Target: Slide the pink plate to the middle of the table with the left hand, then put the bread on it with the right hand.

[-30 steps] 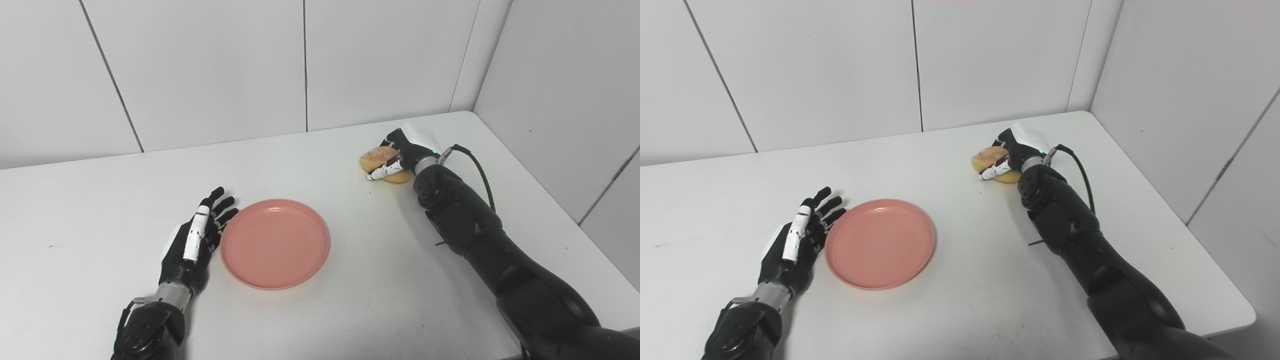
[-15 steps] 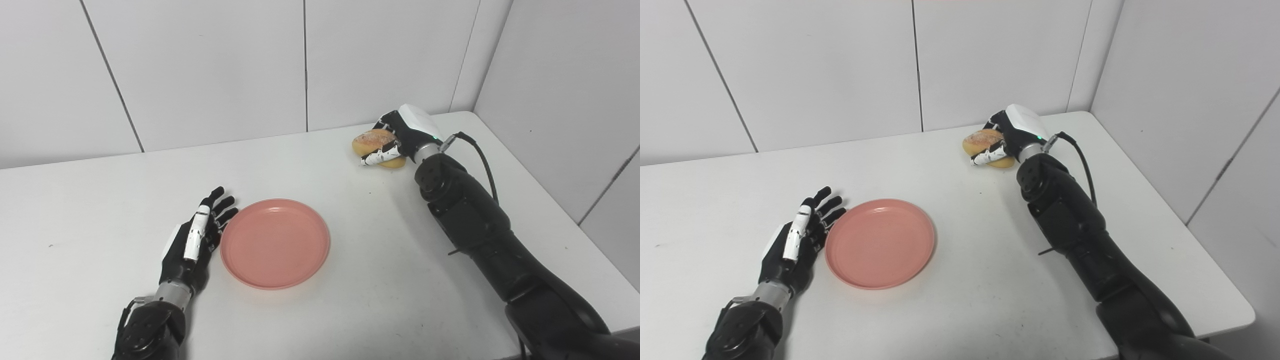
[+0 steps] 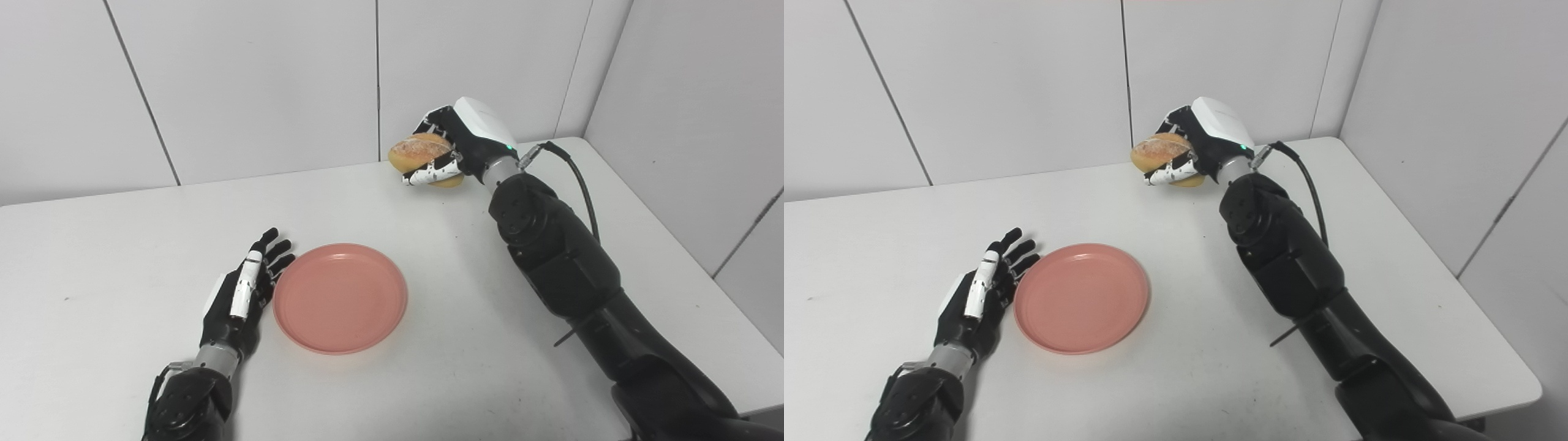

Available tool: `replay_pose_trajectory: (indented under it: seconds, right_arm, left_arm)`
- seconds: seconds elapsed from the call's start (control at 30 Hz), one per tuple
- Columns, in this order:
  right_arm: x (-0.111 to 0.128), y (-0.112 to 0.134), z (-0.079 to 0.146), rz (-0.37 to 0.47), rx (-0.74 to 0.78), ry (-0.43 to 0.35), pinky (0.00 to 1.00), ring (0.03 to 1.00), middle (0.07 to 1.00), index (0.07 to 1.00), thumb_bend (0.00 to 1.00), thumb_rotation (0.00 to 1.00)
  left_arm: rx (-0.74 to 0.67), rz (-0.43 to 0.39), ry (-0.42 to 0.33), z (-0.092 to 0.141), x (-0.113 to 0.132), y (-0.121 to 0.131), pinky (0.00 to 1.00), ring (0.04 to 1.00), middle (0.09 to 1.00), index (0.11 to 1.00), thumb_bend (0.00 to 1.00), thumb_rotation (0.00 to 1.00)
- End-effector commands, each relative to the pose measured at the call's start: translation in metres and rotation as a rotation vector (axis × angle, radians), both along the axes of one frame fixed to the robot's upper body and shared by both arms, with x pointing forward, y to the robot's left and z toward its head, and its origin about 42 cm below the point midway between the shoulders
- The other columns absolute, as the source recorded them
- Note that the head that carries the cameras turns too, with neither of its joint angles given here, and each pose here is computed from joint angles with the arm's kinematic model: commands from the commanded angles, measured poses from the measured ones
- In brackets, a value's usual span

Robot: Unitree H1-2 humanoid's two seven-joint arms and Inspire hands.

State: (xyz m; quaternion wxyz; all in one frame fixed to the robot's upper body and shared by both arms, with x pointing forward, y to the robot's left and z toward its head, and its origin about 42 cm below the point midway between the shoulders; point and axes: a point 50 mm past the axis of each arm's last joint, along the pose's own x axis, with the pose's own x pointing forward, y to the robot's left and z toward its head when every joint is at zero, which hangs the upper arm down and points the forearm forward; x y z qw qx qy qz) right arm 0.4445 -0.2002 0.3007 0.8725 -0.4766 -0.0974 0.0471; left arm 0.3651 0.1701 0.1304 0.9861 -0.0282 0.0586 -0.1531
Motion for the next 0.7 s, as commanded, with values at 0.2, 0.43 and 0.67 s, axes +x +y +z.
replay_pose_trajectory:
  seconds: [0.2, 0.43, 0.67]
  right_arm:
    - [-0.024, 0.049, 0.010, 0.147, 0.019, -0.047, 0.27, 0.346, 0.424, 0.486, 0.49, 0.14]
    - [-0.034, 0.075, -0.022, 0.231, 0.010, 0.011, 0.23, 0.289, 0.374, 0.479, 0.49, 0.14]
    - [-0.038, 0.088, -0.045, 0.276, -0.014, 0.058, 0.23, 0.304, 0.376, 0.479, 0.49, 0.14]
  left_arm:
    - [0.019, 0.017, 0.046, -0.006, 0.000, -0.014, 0.86, 0.883, 0.904, 0.913, 0.34, 1.00]
    - [0.041, 0.046, 0.014, -0.005, -0.001, -0.024, 0.86, 0.876, 0.897, 0.910, 0.36, 1.00]
    - [0.044, 0.067, 0.008, -0.004, 0.000, -0.032, 0.85, 0.861, 0.888, 0.899, 0.37, 1.00]
